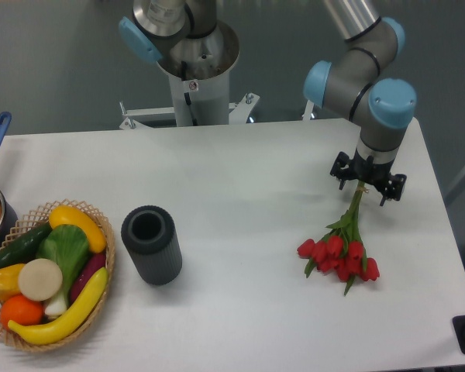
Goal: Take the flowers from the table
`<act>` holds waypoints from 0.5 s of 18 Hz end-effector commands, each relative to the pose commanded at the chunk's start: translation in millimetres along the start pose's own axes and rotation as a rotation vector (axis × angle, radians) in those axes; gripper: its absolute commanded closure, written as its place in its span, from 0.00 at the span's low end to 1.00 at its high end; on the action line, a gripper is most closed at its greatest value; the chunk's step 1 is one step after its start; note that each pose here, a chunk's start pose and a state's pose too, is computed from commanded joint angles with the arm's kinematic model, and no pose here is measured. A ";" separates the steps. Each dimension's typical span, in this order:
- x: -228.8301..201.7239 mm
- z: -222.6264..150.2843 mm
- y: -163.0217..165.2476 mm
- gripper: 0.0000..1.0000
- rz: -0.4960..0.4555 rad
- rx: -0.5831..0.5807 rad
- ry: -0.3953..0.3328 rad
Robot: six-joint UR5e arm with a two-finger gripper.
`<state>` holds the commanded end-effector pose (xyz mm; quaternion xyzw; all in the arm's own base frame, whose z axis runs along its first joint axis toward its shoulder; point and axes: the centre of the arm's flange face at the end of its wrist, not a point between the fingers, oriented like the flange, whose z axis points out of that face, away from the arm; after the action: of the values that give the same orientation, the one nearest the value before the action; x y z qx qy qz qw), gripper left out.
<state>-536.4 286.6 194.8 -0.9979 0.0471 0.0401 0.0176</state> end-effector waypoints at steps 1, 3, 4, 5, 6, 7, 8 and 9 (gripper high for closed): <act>-1.4 2.9 -4.8 0.00 0.006 0.000 0.002; -1.4 4.2 -14.9 0.14 0.021 0.000 0.002; -0.7 5.1 -16.5 0.27 0.024 -0.001 0.003; 0.0 9.3 -16.3 0.42 0.024 -0.003 0.011; 1.3 11.4 -16.2 0.60 0.020 -0.002 0.016; 2.2 12.0 -16.8 0.78 0.018 -0.004 0.017; 2.9 11.8 -16.6 0.99 0.018 -0.004 0.018; 3.0 10.1 -16.8 1.00 0.018 -0.002 0.017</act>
<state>-532.6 303.4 185.0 -0.9978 0.0562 0.0317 0.0156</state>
